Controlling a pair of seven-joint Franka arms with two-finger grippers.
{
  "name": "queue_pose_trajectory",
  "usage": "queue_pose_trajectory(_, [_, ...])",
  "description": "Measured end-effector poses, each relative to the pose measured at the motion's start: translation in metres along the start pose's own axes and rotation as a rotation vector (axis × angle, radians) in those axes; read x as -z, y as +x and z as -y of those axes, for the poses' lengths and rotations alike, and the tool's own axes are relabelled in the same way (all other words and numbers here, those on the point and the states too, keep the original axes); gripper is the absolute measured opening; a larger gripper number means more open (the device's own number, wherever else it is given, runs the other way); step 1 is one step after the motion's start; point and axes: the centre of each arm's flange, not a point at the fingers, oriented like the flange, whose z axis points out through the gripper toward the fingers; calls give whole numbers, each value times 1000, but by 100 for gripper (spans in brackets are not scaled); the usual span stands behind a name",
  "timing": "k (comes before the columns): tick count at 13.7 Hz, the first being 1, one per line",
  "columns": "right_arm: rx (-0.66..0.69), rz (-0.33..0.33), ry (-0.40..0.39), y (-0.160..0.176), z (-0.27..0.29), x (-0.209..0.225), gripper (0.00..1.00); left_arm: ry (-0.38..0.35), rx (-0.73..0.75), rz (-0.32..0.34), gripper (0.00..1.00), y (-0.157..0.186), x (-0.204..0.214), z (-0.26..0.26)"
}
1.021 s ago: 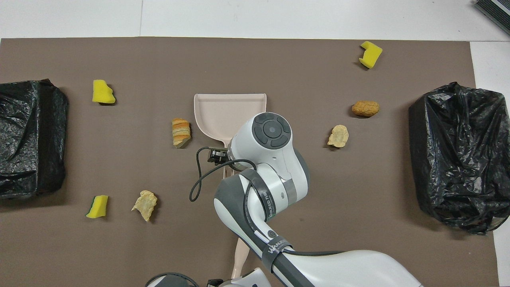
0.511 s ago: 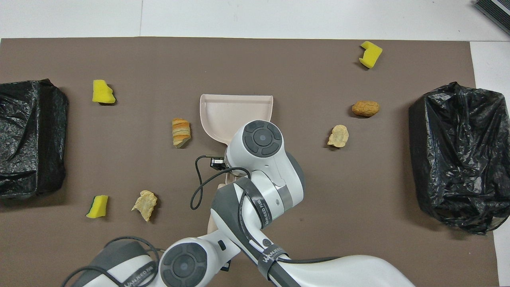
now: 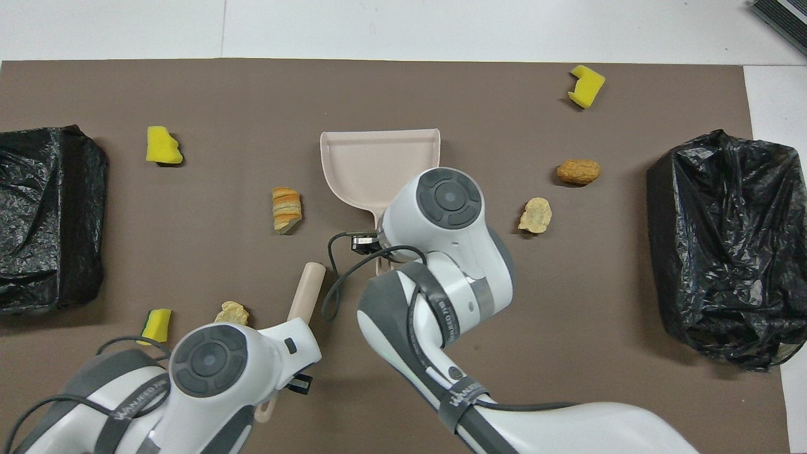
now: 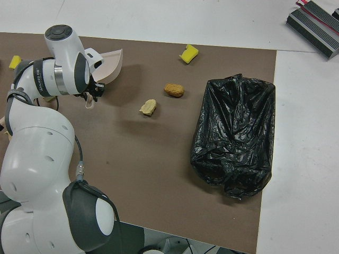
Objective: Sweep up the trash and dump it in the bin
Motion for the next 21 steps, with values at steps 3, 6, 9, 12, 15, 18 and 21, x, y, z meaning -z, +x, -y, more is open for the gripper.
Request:
queue_pose_trajectory(3, [216,67,-73,-8,-39,8,33,23,-57,-68,27,42,26,84])
queue_pose_trajectory(6, [473,143,-163,-13,-57,10,33,70,-130,-133,27,92,23,155])
queue_pose_trajectory(9, [663,185,-157,-18,-73,9,33,134,-134,-146,27,134,17,224])
queue_pose_trajectory(12, [860,226,-144,-26,-76,3,33,186,-197,-133,27,163,5,265])
queue_pose_trajectory(15, [956,251,-177,-35,-55,-4,33,215,-234,-124,27,176,-6,297])
queue_pose_trajectory(18, [1002,272,-226,-38,-41,-5,33,192,-269,-74,27,179,-20,284])
queue_pose_trajectory(21, [1014,286,-231,-41,-37,-9,33,125,-301,24,27,174,-39,254])
